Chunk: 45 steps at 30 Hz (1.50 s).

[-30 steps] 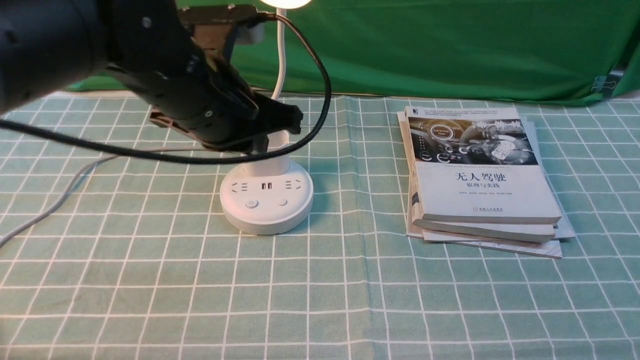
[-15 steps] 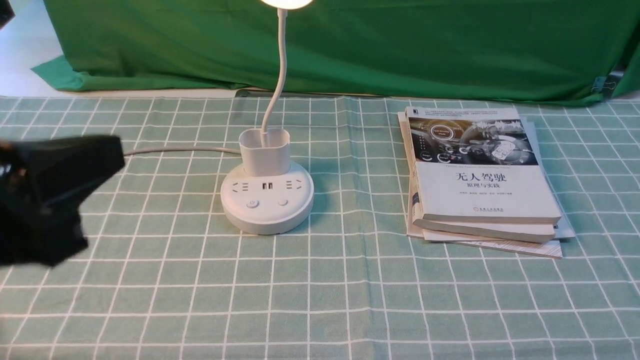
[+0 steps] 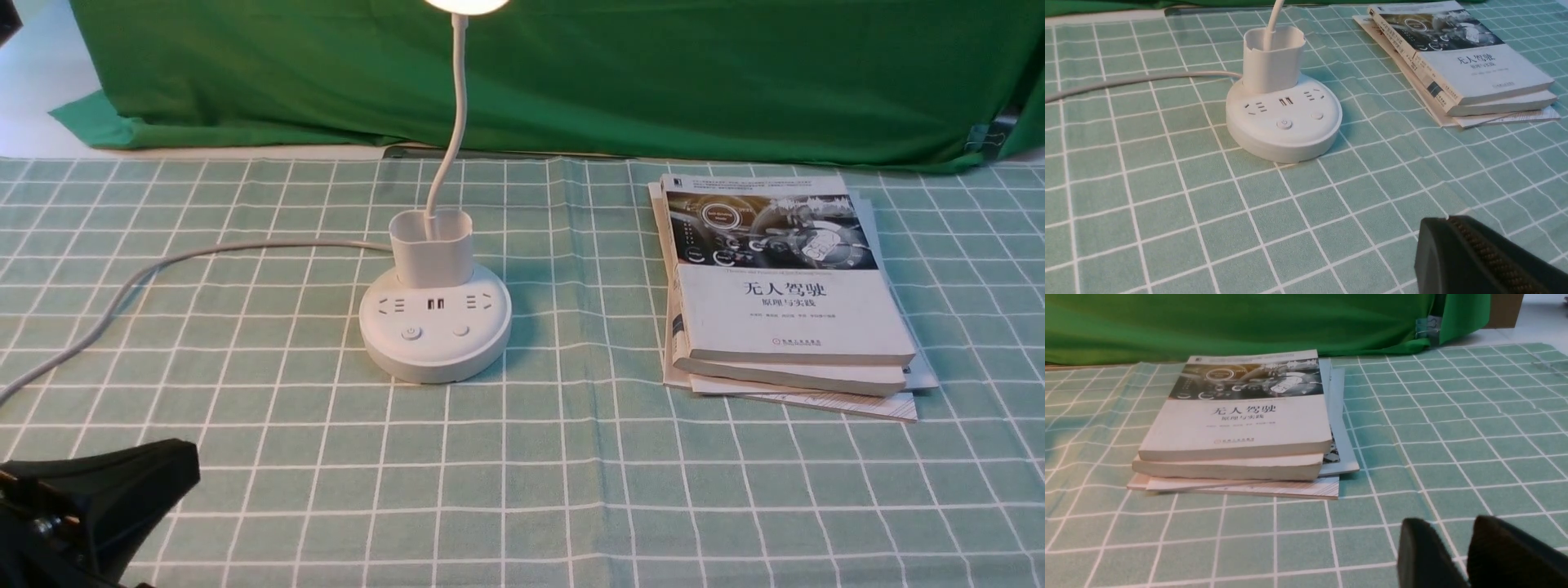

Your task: Turn on the table lamp.

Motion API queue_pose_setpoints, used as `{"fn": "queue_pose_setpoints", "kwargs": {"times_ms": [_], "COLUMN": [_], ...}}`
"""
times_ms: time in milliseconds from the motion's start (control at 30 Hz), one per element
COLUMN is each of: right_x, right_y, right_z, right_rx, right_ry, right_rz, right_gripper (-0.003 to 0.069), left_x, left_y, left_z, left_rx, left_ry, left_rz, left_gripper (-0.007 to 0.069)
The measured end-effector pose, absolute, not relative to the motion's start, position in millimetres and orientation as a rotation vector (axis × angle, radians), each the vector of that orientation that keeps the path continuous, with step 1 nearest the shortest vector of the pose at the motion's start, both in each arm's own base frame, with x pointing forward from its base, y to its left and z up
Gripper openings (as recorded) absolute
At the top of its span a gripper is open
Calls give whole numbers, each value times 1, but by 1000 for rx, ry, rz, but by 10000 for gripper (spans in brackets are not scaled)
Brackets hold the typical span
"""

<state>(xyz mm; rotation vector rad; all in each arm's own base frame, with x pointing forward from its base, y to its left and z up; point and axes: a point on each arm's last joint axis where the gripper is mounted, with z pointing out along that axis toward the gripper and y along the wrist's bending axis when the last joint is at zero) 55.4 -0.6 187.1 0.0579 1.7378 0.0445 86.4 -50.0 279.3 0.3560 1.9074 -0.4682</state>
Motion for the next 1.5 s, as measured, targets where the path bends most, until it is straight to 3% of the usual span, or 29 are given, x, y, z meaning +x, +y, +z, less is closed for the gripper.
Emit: {"fn": "queue_pose_setpoints", "kwargs": {"times_ms": [300, 533, 767, 1100, 1500], "right_x": [55, 55, 55, 55, 55], "right_y": [-1, -1, -1, -1, -1], "right_z": [187, 187, 187, 187, 187], "right_rx": [58, 58, 59, 59, 59], "right_ry": [1738, 1738, 1737, 1737, 1738], "right_rz": [44, 44, 45, 45, 45], "right_gripper": [238, 241, 241, 241, 241], "left_x": [76, 48, 53, 55, 56], "left_y": [-34, -10, -5, -5, -5], "left_z": [281, 260, 230, 188, 192], "left_rx": [313, 118, 17, -22, -20], "left_ry": [1569, 1217, 1292, 1745, 1698], "left_rz": [-359, -204, -129, -148, -149], "left_gripper": [21, 21, 21, 21, 21]}}
